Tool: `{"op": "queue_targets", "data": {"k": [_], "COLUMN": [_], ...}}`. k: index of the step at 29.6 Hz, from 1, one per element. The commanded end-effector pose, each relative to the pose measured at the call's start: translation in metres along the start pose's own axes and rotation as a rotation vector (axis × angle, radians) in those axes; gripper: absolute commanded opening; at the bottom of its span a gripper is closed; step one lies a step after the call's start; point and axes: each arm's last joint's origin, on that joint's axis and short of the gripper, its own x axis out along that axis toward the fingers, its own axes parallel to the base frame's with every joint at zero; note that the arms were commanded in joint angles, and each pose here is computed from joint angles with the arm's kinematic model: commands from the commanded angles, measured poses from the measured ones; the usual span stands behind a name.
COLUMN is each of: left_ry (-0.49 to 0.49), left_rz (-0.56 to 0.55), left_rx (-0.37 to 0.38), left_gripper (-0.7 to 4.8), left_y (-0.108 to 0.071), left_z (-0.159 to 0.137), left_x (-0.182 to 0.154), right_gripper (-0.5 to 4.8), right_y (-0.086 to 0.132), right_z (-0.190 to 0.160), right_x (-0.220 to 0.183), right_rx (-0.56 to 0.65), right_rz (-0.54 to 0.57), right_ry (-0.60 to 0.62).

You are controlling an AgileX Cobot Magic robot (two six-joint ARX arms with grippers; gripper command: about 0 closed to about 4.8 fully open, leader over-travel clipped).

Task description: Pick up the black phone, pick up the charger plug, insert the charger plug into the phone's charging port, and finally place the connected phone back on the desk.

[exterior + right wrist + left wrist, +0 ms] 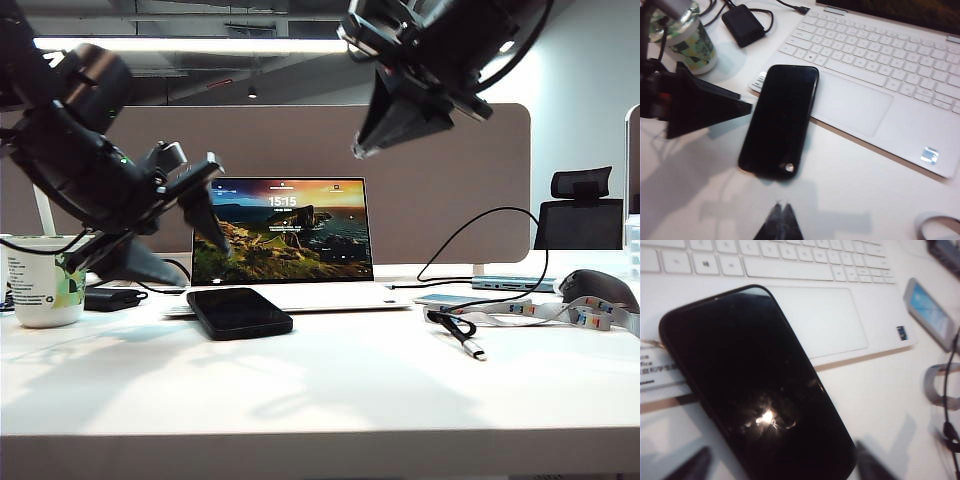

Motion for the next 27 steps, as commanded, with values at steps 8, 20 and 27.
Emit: {"op": "queue_targets", "data": {"k": [8,20,27], "left_ry": [-0.025,0.041,0.076], "left_rz": [-0.082,-0.11,-0.11], "left_rx": [-0.141,-0.24,-0.252], "left_gripper": [4.79,4.79,4.79], "left_y": [0.03,0.033,0.033], "left_z": [0.016,0.005,-0.003], "left_x": [-0.007,0.008,0.019], "right_gripper": [-0.05,-0.05,-0.05], "right_y": [-0.015,-0.029,-0.036], "right_z": [0.012,0.023,0.012], "right_x": [0.012,0.063,0.084], "right_rx": [-0.01,-0.015,0.0], "right_rz": [-0.016,-0.02,-0.024], "right_ry": [-0.111,-0.004,0.048]}}
